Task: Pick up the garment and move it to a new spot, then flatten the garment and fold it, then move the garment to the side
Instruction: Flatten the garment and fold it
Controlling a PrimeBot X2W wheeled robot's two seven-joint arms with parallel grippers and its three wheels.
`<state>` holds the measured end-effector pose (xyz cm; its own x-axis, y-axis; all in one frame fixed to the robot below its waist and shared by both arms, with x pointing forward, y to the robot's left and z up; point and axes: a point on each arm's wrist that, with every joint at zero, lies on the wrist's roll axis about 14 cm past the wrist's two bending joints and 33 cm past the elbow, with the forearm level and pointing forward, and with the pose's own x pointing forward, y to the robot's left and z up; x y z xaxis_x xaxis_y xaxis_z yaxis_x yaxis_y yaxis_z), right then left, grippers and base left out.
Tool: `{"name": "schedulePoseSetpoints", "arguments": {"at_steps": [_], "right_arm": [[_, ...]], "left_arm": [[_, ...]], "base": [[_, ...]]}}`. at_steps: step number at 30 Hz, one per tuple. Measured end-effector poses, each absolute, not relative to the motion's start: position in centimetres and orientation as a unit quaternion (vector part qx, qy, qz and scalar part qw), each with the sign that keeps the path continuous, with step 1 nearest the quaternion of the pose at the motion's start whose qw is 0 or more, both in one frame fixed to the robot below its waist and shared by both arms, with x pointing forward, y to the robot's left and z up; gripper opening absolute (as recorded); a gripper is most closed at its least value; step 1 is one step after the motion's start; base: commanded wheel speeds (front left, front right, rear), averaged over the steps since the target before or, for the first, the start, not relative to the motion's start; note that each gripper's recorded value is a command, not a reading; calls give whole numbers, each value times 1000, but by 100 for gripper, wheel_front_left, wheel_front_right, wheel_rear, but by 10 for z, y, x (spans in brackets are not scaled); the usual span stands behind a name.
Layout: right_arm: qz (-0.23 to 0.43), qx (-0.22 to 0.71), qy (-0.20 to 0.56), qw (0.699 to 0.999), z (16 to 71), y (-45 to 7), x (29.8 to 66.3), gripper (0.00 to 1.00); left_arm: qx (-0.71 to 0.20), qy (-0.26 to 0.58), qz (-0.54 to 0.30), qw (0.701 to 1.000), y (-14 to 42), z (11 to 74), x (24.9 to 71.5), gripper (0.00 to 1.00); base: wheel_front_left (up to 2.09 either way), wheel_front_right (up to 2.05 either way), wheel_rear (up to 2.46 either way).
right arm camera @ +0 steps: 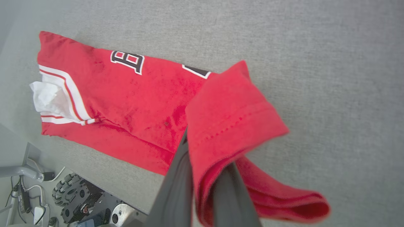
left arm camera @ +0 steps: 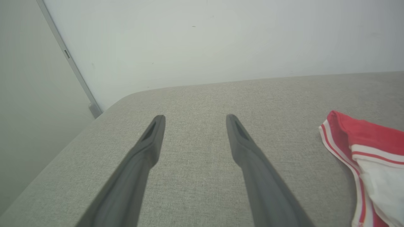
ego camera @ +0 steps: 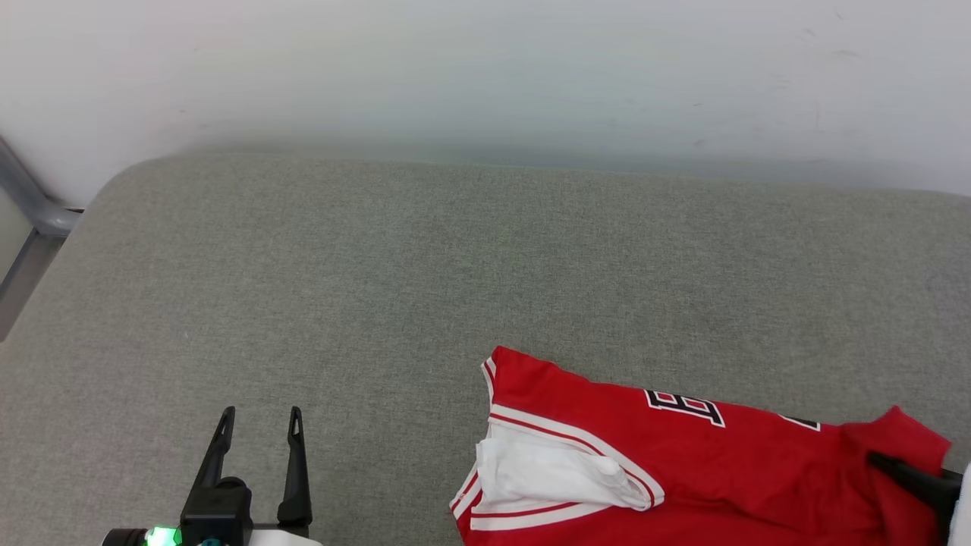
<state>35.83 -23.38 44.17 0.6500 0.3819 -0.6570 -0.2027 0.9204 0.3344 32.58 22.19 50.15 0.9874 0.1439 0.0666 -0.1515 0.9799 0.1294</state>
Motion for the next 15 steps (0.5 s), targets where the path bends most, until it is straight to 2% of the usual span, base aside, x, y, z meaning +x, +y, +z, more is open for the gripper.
{"name": "schedulePoseSetpoints", "arguments": {"at_steps": [7, 15], "right_arm": [[266, 126, 365, 883, 463, -161, 356, 0], [356, 87, 367, 855, 467, -87, 362, 0]], "left_arm": [[66, -25, 72, 995, 220, 499, 327, 100], [67, -24, 76, 995, 222, 499, 329, 100]], "base": [[0, 0, 0], [0, 0, 0]]}}
